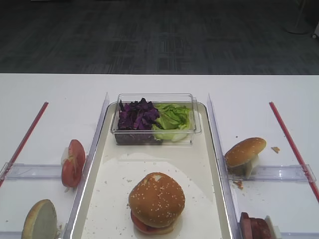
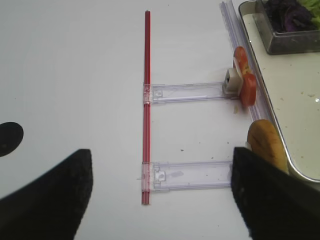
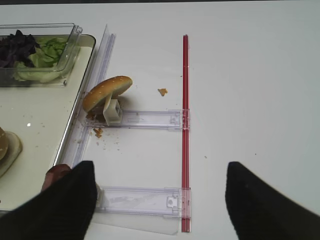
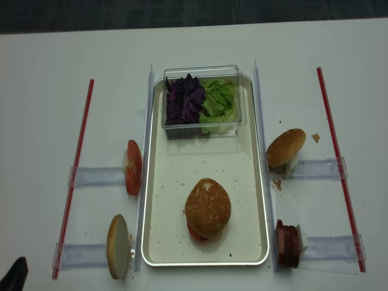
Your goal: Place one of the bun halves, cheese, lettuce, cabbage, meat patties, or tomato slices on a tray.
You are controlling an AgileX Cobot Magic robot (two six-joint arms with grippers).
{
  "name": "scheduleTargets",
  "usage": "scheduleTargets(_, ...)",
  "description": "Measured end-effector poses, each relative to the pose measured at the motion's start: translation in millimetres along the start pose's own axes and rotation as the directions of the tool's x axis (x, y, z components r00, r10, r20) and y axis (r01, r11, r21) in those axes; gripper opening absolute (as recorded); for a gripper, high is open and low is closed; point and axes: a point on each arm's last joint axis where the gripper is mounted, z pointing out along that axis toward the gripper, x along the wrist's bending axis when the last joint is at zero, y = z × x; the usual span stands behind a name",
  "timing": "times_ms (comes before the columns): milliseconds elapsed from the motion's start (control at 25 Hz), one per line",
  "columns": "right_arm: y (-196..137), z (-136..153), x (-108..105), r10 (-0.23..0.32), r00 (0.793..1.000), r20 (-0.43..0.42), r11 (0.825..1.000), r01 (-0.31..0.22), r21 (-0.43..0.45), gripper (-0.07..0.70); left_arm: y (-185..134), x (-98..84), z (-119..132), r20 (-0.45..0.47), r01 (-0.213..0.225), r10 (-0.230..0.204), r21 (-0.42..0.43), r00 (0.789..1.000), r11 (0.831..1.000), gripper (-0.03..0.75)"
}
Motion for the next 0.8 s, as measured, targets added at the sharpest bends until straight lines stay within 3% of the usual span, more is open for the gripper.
scheduleTargets(800, 0.0, 0.0, 0.0, 0.0, 1.0, 0.0, 1.0, 0.0, 0.0, 0.421, 0.0, 0.0, 0.0, 0.0, 0.0, 0.0, 0.0, 1.0, 1.0, 0.526)
